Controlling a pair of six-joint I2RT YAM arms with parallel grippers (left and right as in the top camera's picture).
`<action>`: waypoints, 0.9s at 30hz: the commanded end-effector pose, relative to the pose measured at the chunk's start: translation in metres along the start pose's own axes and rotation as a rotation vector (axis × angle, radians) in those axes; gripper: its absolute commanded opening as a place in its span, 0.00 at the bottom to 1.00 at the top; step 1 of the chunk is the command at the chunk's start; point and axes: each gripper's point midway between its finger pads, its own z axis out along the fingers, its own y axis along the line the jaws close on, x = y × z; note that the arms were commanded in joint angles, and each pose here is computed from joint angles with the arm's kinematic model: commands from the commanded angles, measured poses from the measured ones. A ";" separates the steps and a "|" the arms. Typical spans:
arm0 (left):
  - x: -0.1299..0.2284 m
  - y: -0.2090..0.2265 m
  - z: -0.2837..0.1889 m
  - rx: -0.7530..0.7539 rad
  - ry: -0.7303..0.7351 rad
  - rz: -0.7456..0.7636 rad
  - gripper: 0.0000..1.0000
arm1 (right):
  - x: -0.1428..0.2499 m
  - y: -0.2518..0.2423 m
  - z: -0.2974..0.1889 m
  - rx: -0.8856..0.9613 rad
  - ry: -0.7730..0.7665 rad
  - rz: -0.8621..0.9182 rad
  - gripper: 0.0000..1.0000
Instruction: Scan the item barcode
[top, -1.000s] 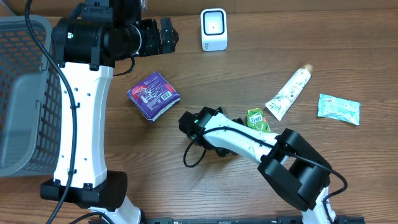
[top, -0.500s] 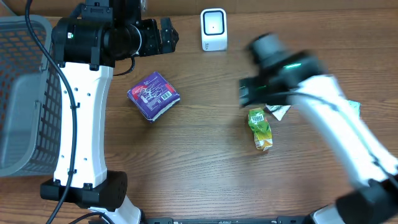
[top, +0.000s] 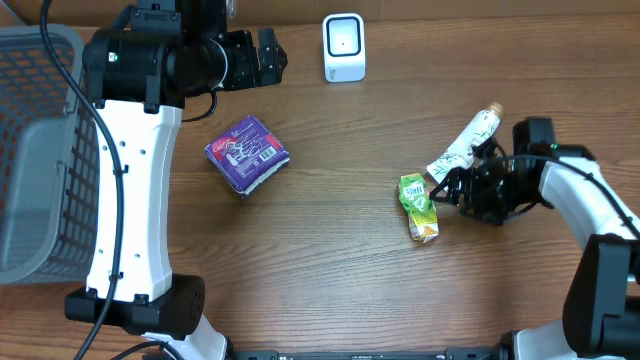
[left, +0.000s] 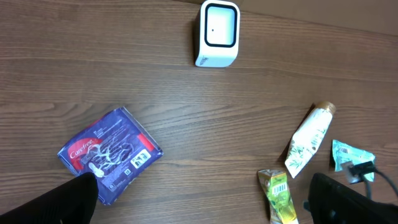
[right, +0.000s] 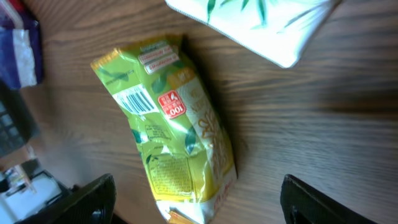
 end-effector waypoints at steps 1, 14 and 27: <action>0.001 -0.002 0.003 0.004 0.005 0.017 0.99 | 0.014 0.012 0.017 -0.108 0.020 -0.039 0.85; 0.001 -0.002 0.003 0.004 0.005 0.017 1.00 | 0.042 0.009 0.057 -0.148 0.049 -0.126 0.77; 0.001 -0.002 0.003 0.004 0.005 0.017 0.99 | 0.034 0.006 0.072 -0.126 -0.016 -0.135 0.20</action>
